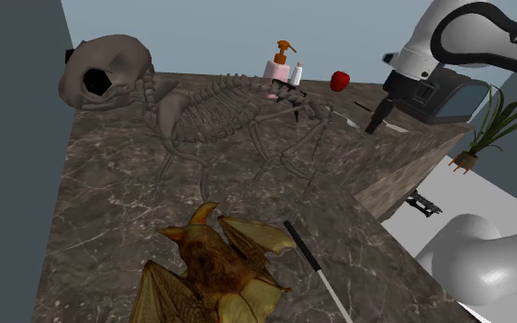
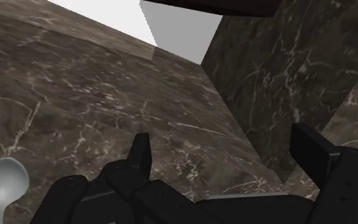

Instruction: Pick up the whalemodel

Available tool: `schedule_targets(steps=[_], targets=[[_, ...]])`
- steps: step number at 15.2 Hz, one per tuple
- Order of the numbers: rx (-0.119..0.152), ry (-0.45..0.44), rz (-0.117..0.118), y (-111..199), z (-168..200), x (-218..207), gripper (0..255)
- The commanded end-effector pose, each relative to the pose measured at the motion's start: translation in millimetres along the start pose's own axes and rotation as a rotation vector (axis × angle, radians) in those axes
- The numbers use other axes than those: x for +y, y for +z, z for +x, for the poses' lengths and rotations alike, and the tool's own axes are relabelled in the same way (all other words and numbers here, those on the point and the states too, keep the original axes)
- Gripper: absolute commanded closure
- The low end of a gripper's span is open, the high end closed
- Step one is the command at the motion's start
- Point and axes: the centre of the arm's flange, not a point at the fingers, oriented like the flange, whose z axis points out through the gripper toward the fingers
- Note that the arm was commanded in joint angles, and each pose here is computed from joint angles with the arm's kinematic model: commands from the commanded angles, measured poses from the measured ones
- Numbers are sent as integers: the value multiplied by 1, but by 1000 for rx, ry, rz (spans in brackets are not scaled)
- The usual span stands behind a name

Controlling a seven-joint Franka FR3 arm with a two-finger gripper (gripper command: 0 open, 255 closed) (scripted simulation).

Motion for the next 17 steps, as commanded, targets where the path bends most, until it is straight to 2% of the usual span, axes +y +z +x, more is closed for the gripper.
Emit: schedule_targets(steps=[1, 9, 17], targets=[[22, -85, 8, 3, 12, 25, 0], [104, -405, 49, 16, 87, 94, 0], [187, -724, 90, 25, 180, 135, 0]])
